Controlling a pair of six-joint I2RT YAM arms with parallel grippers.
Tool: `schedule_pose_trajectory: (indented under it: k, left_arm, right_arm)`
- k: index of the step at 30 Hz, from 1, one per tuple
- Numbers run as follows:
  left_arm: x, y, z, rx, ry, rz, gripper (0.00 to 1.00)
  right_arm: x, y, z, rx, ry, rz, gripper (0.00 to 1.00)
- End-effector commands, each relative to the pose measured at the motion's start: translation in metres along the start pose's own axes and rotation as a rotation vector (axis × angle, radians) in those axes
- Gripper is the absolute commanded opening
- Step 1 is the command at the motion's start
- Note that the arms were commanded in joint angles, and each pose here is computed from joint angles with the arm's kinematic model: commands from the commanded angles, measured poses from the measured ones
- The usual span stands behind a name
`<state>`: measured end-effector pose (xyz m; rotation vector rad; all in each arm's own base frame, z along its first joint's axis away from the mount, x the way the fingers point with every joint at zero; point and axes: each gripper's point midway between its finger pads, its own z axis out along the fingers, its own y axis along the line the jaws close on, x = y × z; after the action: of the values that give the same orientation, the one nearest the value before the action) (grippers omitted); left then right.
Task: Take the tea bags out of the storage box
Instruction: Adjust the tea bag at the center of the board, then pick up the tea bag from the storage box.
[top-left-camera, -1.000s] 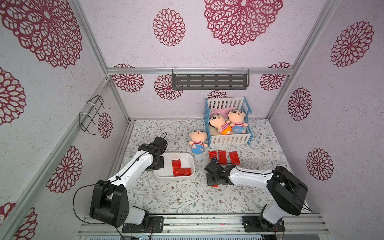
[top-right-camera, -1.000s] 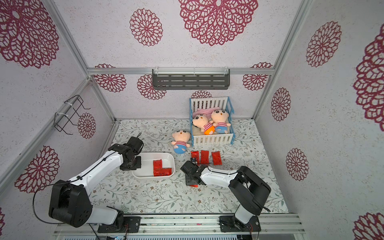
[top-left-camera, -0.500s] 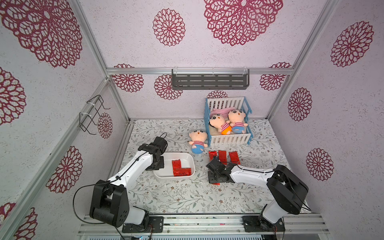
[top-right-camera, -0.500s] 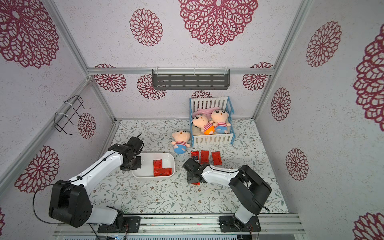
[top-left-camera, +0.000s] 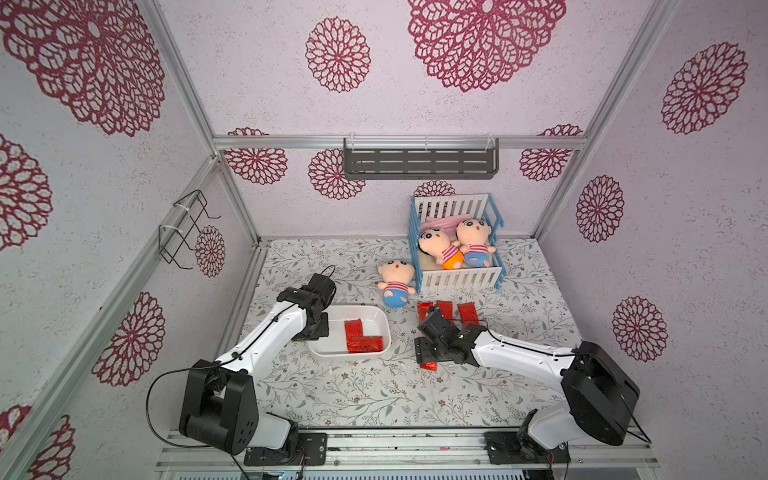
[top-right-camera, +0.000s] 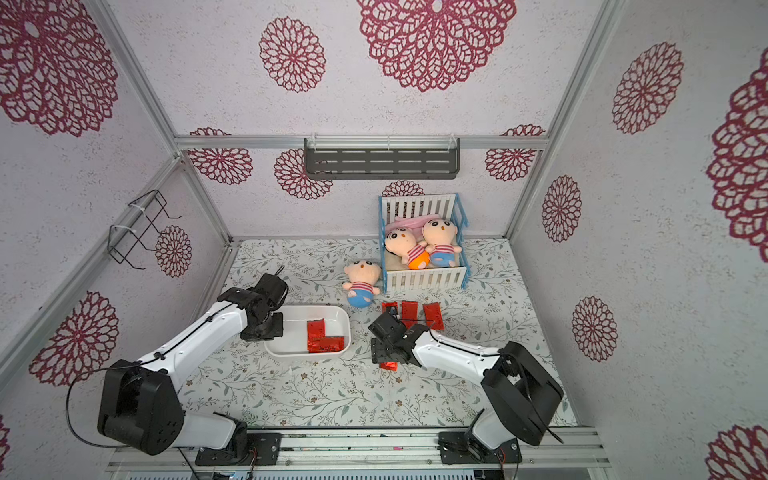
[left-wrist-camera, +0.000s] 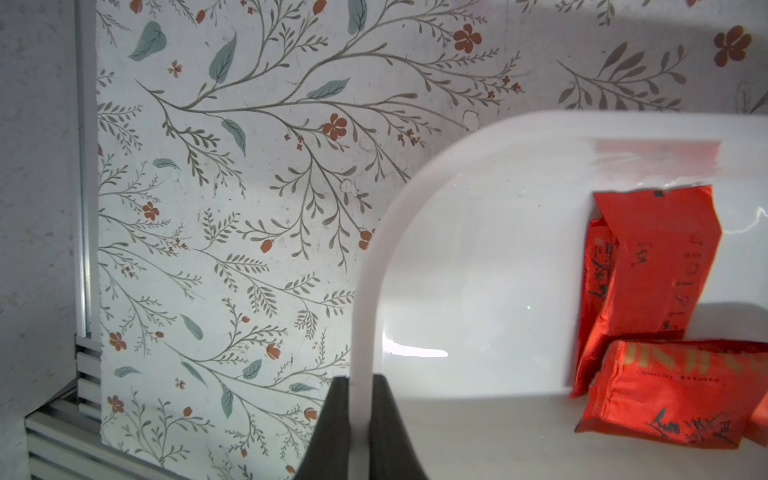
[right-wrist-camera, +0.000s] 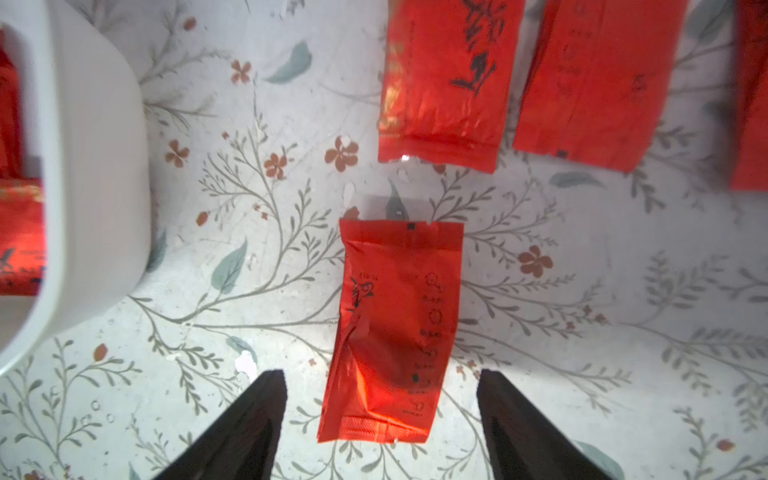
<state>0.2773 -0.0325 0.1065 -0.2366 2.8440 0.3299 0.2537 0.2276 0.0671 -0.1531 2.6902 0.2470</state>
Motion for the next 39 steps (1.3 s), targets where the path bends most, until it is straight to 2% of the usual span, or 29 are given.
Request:
schedule_pose_trajectory:
  k: [1, 5, 8, 13, 16, 22, 29, 39]
  left_arm:
    - [-0.002, 0.002, -0.006, -0.022, -0.012, 0.013, 0.0]
    - [-0.001, 0.002, -0.005, -0.024, -0.011, 0.014, 0.0]
    - [-0.002, 0.002, -0.006, -0.027, -0.013, 0.014, 0.0]
    - [-0.001, 0.003, -0.006, -0.031, -0.014, 0.016, 0.0]
    - [-0.002, 0.003, -0.006, -0.033, -0.015, 0.015, 0.0]
    - [-0.001, 0.002, -0.006, -0.034, -0.016, 0.017, 0.0]
    - [-0.001, 0.002, -0.006, -0.035, -0.017, 0.02, 0.0]
    - [-0.001, 0.001, -0.006, -0.035, -0.015, 0.027, 0.0]
  right_arm:
    - [-0.036, 0.006, -0.028, -0.034, -0.124, -0.018, 0.79]
    - [-0.058, 0.037, -0.046, -0.188, -0.205, -0.061, 0.75]
    - [-0.073, 0.069, -0.054, -0.318, -0.223, -0.086, 0.72]
    - [-0.086, 0.126, -0.048, -0.51, -0.156, -0.103, 0.65]
    - [-0.09, 0.153, -0.033, -0.556, -0.114, -0.118, 0.63]
    - [-0.097, 0.179, 0.012, -0.562, -0.053, -0.117, 0.59]
    - [-0.097, 0.187, 0.058, -0.524, -0.009, -0.122, 0.54]
    - [-0.089, 0.201, 0.077, -0.579, 0.042, -0.112, 0.43]
